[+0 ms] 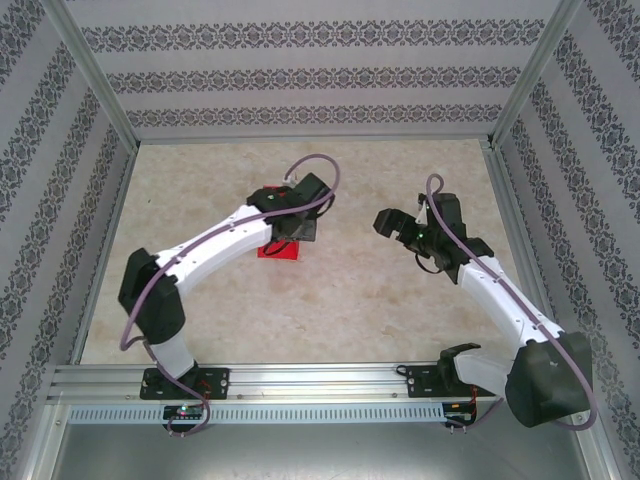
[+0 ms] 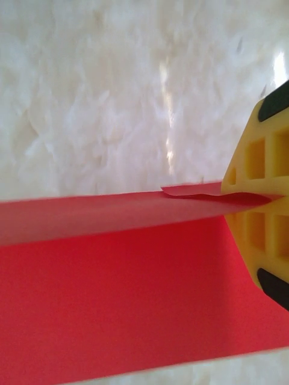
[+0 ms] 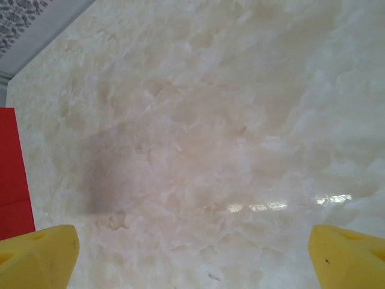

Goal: Fold a paper plane with a square sheet of paper (pick it up from the middle)
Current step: Turn over the paper at the center of the table.

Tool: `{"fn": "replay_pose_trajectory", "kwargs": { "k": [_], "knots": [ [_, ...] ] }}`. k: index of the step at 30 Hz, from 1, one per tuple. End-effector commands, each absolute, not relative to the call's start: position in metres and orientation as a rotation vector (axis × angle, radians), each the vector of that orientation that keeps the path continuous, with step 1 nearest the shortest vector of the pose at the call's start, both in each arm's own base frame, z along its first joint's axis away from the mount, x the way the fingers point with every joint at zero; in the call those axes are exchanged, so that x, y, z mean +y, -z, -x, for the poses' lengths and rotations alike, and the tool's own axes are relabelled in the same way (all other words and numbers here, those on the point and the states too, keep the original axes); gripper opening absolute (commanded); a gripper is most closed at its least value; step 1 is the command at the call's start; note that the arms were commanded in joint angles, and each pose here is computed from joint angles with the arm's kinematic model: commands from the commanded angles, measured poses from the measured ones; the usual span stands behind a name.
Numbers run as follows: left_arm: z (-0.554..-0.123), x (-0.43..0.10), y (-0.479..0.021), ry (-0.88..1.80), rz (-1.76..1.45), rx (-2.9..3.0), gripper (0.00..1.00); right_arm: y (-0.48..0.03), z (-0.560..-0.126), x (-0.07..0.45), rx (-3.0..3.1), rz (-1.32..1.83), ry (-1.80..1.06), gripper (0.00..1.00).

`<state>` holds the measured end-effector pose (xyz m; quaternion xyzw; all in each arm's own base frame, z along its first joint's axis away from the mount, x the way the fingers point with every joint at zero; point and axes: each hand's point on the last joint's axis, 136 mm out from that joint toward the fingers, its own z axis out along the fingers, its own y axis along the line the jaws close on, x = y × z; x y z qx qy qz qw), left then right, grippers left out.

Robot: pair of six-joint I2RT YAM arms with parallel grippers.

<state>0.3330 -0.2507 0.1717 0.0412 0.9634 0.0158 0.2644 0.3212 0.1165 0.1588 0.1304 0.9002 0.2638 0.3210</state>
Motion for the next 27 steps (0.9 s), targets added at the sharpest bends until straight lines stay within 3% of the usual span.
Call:
{"fn": "replay_pose_trajectory", "kwargs": {
  "k": [1,5,11,18,27],
  "knots": [
    [-0.329,-0.217,-0.164,-0.610,-0.293,2.531,0.06,-0.143,-0.313,0.096,2.398,-0.422,-0.611,0.98],
    [-0.338,-0.230,-0.149,-0.876,-0.404,2.436,0.06,-0.130,-0.310,0.086,2.435,-0.523,-0.634,0.98],
    [-0.342,-0.255,-0.104,-0.984,-0.544,2.419,0.10,-0.113,-0.303,0.071,2.475,-0.625,-0.585,0.98],
    [-0.332,-0.273,-0.052,-0.869,-0.574,2.539,0.12,-0.105,-0.297,0.056,2.488,-0.694,-0.528,0.98],
    [-0.319,-0.281,-0.023,-0.765,-0.571,2.647,0.15,-0.111,-0.299,0.060,2.474,-0.673,-0.567,0.98]
  ]
}}
